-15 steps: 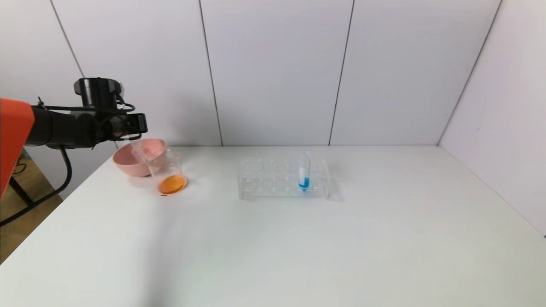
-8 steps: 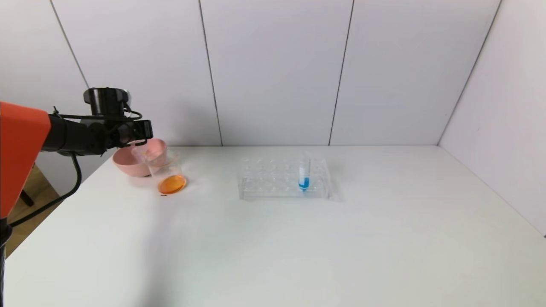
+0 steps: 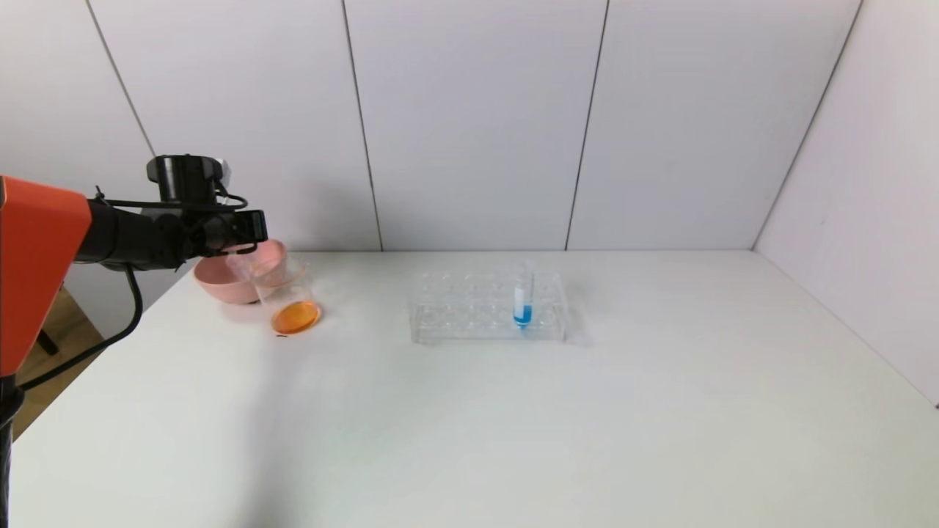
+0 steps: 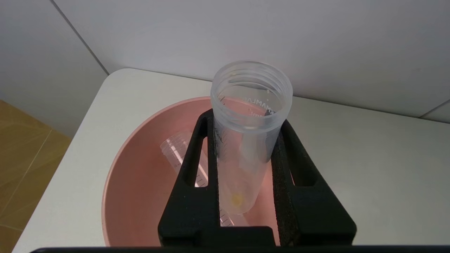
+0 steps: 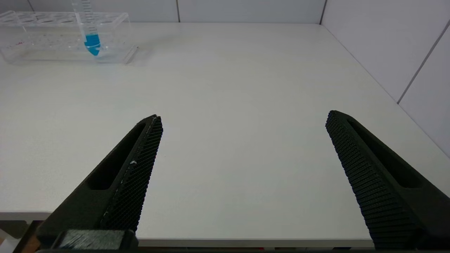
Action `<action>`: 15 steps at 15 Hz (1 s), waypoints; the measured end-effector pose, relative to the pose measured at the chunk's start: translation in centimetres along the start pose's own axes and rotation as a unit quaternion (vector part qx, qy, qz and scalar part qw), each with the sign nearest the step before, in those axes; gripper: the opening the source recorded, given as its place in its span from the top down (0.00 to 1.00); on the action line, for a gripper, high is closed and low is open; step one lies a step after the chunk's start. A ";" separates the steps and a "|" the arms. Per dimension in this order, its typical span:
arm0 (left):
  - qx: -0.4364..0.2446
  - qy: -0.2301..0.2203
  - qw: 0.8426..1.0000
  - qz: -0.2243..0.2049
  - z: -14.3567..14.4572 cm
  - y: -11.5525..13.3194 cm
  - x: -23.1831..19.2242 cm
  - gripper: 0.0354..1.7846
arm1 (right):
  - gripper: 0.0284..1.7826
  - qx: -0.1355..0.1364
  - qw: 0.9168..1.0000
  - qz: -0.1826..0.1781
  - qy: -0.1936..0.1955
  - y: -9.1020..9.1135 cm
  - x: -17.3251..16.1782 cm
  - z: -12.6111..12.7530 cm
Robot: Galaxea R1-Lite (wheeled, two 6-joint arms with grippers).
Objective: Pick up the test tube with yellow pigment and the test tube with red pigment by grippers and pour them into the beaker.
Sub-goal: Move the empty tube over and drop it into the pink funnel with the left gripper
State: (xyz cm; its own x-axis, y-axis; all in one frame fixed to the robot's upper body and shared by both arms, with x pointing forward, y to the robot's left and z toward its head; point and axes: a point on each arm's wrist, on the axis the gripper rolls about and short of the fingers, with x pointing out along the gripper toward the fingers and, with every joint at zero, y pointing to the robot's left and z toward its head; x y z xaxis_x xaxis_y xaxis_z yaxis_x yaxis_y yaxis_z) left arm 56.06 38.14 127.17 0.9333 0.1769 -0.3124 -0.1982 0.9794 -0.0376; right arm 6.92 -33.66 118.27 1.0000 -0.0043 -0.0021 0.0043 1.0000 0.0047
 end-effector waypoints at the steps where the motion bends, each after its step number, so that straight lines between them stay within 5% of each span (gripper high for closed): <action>1: 0.000 -0.001 1.000 0.000 0.0 0.0 0.0 0.77 | 0.05 0.000 1.000 0.000 0.000 0.0 0.0 0.0; 9: 0.002 0.002 1.000 0.001 0.1 0.1 0.0 0.71 | 0.05 0.000 1.000 0.000 0.000 0.0 0.0 0.0; 15: 0.001 -0.001 1.000 0.001 0.2 0.1 -0.1 0.23 | 0.05 0.000 1.000 0.000 0.000 0.0 0.0 0.0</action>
State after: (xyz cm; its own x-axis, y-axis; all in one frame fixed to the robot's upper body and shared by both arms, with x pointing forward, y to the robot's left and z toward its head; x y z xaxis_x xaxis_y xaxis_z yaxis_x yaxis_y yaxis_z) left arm 56.04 38.26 127.36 0.9334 0.1791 -0.3108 -0.1993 0.9793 -0.0343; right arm 6.92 -33.66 118.27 1.0000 -0.0043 -0.0021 0.0043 1.0000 0.0047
